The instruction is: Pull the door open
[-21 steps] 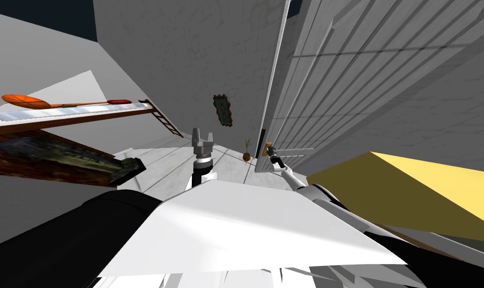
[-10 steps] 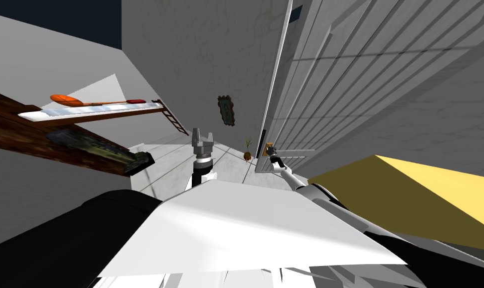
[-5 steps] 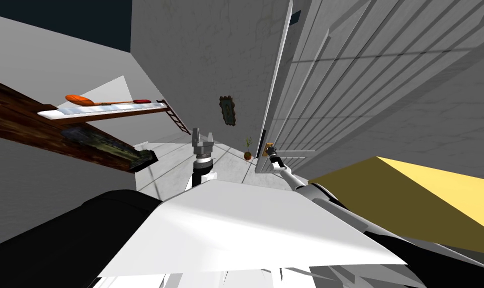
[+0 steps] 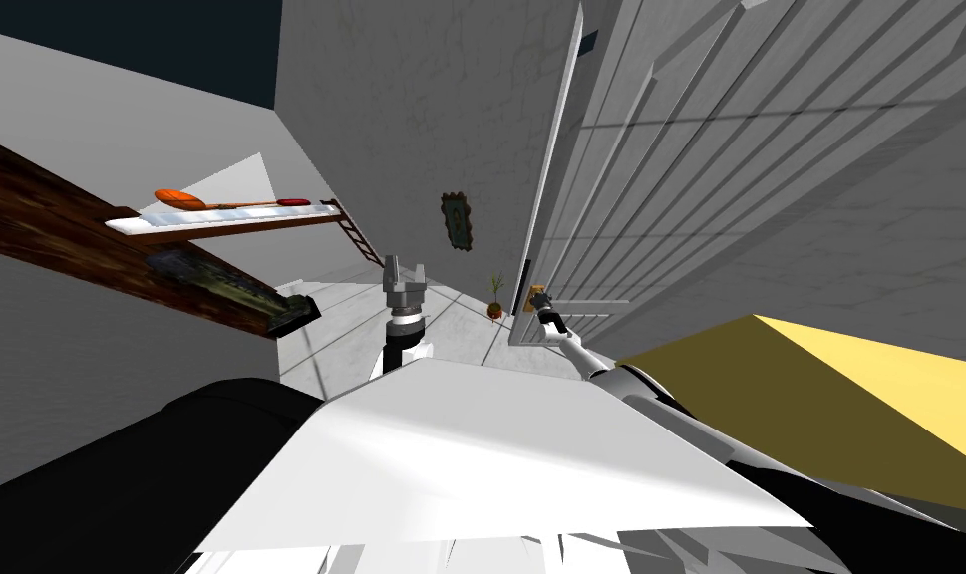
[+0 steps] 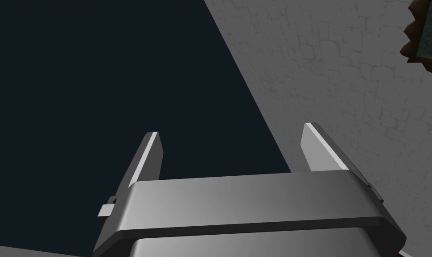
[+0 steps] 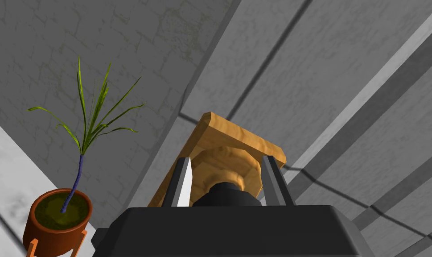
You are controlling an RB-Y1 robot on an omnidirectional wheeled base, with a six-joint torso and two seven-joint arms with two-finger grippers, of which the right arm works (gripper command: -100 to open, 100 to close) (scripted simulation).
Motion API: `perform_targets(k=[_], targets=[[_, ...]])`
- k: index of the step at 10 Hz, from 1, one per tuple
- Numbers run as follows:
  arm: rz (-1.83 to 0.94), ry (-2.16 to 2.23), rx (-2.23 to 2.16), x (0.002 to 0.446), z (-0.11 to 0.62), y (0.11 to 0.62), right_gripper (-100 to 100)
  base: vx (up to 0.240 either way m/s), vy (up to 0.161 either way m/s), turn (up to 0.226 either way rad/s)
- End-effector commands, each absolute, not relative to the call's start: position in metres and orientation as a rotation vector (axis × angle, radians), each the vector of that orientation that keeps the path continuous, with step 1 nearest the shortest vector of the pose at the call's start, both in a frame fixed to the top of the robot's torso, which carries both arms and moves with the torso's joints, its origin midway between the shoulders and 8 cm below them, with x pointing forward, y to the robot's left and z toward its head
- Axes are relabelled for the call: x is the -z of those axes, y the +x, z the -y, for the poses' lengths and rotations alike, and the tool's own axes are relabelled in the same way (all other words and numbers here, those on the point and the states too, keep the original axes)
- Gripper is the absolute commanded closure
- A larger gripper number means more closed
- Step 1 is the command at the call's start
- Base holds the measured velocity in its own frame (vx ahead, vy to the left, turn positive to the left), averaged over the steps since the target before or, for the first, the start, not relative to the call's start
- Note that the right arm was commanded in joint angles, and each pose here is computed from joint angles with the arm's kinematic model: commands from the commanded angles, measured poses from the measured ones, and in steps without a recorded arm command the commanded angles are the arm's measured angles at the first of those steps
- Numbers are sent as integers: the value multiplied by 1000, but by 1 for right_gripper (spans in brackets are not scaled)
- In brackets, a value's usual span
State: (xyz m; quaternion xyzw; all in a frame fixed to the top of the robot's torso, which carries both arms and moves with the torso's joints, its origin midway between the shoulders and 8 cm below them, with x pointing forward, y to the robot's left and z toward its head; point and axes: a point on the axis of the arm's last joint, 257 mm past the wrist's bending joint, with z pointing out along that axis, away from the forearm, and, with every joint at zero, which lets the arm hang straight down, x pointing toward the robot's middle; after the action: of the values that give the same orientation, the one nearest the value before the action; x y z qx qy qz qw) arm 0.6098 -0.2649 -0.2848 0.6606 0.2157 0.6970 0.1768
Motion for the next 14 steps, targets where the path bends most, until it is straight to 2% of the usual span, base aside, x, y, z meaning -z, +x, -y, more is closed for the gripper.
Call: perform_targets(k=[1,14], targets=[[-565,1923,-1996,291,264,608,100,-16,-26,42],[-184,2168,-2185,295,264,609,100,-18,-34,42]])
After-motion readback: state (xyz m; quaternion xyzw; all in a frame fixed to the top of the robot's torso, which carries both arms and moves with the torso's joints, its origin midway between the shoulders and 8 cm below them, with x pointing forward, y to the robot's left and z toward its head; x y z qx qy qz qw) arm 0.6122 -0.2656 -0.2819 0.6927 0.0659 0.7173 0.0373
